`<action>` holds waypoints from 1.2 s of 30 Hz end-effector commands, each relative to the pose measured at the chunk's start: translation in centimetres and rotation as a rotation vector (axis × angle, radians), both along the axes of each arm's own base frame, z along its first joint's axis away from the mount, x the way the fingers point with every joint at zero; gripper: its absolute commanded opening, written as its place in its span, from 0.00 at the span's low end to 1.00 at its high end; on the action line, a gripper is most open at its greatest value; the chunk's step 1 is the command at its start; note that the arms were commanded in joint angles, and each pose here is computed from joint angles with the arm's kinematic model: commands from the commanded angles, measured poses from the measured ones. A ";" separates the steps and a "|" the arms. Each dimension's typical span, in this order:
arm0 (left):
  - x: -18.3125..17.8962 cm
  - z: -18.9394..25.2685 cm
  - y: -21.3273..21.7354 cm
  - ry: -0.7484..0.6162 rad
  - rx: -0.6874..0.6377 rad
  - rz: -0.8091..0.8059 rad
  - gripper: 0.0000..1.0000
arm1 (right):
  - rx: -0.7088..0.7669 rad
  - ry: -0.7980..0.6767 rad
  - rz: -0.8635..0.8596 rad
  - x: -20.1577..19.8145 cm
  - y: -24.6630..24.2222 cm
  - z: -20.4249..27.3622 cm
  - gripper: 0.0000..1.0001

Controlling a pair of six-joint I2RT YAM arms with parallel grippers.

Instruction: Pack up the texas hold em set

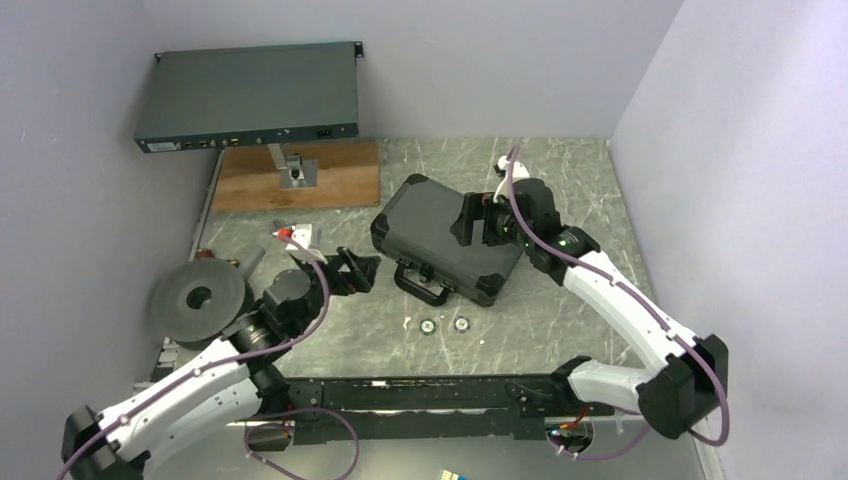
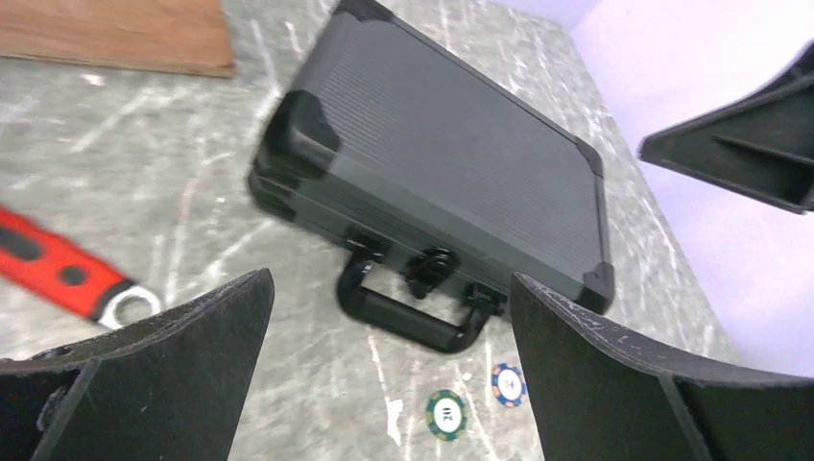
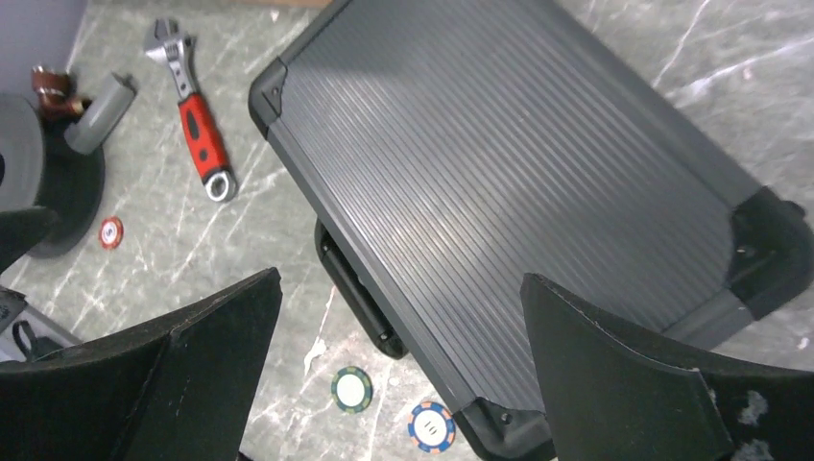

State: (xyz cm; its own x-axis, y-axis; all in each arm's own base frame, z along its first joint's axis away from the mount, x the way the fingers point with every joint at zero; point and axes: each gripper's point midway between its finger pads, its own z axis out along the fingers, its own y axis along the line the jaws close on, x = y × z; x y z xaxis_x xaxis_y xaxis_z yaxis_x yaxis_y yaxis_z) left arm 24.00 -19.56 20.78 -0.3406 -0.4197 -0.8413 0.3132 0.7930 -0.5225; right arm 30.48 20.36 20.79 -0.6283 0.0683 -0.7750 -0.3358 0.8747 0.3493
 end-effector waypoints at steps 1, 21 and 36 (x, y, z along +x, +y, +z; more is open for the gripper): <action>-1.0 1.3 5.1 0.000 0.121 0.144 1.00 | 0.024 -0.109 -0.063 0.6 -1.1 2.6 1.00; -7.0 6.2 14.9 -0.061 0.373 0.215 1.00 | 0.225 -0.376 -0.303 -2.3 -6.5 5.2 1.00; -6.2 4.6 13.0 -0.103 0.442 0.132 1.00 | 0.205 -0.341 -0.336 -3.4 -7.6 3.4 1.00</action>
State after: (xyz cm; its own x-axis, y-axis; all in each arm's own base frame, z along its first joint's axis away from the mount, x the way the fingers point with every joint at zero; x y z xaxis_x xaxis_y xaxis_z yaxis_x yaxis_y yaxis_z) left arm 17.61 -6.12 24.51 -0.2333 -0.0608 -0.9705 0.2044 0.9727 -0.1100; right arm 26.88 13.10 23.17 -0.2905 0.3760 -0.8799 -0.1815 0.8812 0.4365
